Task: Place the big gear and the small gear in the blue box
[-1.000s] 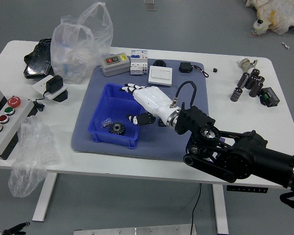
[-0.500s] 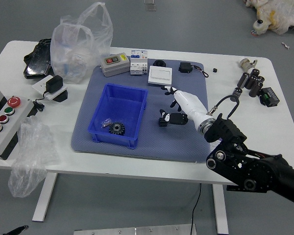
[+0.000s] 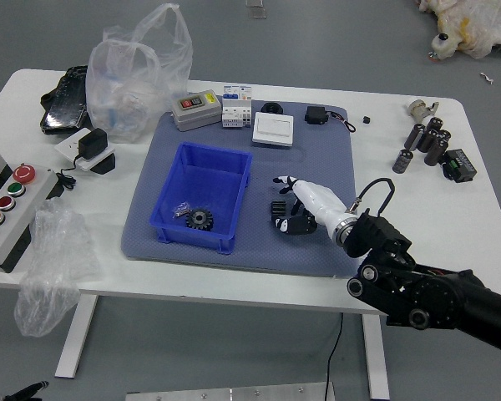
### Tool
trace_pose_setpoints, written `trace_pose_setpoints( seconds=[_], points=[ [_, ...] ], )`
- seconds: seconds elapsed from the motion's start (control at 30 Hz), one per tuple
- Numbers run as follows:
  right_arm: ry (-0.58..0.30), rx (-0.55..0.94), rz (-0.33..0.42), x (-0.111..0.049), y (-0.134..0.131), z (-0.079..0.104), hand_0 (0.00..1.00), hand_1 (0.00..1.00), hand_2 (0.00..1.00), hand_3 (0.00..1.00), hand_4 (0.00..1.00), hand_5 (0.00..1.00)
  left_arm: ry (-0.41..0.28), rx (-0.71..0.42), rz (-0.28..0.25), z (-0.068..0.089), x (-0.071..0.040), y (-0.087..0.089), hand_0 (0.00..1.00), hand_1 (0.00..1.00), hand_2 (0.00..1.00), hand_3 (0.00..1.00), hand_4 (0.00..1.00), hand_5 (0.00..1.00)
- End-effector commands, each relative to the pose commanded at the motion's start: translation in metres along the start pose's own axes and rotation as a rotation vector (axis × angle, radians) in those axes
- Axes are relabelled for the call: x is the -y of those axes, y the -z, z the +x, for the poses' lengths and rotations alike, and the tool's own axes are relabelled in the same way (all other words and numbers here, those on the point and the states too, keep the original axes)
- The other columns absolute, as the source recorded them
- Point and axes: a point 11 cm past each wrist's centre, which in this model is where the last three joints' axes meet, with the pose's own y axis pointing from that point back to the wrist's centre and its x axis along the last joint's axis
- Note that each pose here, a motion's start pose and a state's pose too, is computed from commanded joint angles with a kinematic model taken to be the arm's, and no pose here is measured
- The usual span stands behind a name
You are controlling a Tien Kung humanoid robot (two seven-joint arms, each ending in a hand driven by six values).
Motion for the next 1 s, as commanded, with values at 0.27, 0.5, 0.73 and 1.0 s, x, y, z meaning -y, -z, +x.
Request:
trace_pose_setpoints(
  seconds=[0.27, 0.5, 0.73, 1.0],
  points=[
    [0.005, -0.017, -0.014, -0.001, 0.000, -0.004, 0.336, 0.393, 0.458, 0.639, 0.462, 0.094, 0.000, -0.001, -0.005, 0.000, 0.000, -0.002, 0.655, 0.489, 0.510, 0.729, 0.738, 0.647],
    [-0.007, -0.021, -0.029, -0.001, -0.001, -0.004, 0.313, 0.378, 0.392, 0.562, 0.526, 0.026, -0.002, 0.001, -0.008, 0.001, 0.000, -0.003, 0.655, 0.489, 0.511, 0.729, 0.738, 0.638],
    [-0.023, -0.025, -0.031, -0.001, -0.002, -0.002, 0.312, 0.377, 0.383, 0.536, 0.522, 0.046, -0.002, 0.001, -0.010, 0.001, 0.000, -0.003, 0.655, 0.489, 0.511, 0.729, 0.742, 0.646],
    [-0.129, -0.051, 0.054, 0.001, 0.029, 0.044, 0.314, 0.377, 0.374, 0.526, 0.532, 0.088, -0.005, -0.002, -0.010, 0.002, 0.000, -0.003, 0.655, 0.492, 0.513, 0.729, 0.745, 0.651]
  ],
)
